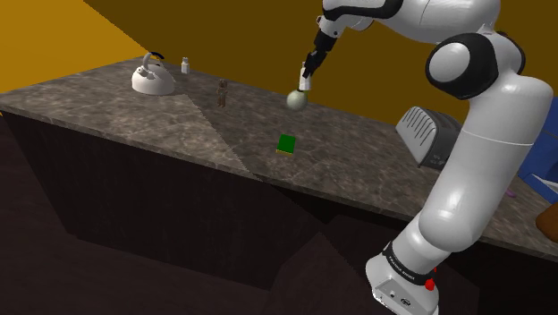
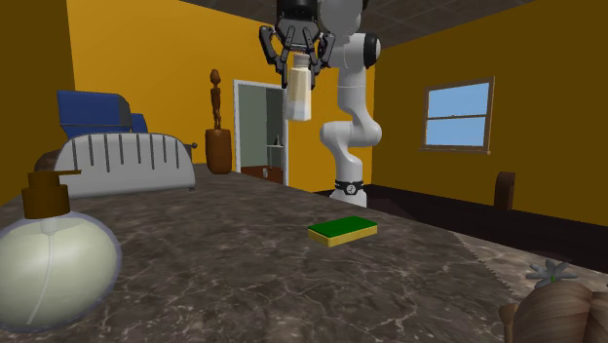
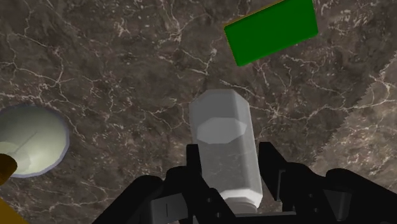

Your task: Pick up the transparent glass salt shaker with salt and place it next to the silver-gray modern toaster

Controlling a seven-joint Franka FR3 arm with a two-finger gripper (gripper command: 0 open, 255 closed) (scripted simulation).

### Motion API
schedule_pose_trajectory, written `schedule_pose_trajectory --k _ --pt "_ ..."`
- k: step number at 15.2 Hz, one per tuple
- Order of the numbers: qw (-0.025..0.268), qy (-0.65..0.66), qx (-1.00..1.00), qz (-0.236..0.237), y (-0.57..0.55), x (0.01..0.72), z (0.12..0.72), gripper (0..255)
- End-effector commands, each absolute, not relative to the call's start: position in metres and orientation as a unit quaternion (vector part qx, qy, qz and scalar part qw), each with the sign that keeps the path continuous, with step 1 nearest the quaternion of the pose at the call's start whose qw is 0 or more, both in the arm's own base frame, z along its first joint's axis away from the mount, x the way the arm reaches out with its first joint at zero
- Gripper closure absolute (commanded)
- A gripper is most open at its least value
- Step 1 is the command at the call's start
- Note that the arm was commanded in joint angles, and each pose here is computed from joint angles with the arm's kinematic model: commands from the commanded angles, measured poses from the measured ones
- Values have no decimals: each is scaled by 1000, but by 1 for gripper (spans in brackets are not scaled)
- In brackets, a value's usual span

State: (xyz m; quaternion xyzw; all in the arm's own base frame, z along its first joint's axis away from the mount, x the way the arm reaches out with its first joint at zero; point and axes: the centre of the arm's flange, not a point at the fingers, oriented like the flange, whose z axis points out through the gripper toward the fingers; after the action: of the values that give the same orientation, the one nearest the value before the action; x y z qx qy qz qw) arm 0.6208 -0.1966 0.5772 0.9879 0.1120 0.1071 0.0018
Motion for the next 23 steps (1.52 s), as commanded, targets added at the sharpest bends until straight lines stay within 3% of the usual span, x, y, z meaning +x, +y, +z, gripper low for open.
schedule_pose_trajectory --k 1,10,23 --pt "2 112 988 107 -197 621 589 255" --pt "2 112 988 107 -197 621 632 255" --pt "2 112 988 107 -281 471 632 255"
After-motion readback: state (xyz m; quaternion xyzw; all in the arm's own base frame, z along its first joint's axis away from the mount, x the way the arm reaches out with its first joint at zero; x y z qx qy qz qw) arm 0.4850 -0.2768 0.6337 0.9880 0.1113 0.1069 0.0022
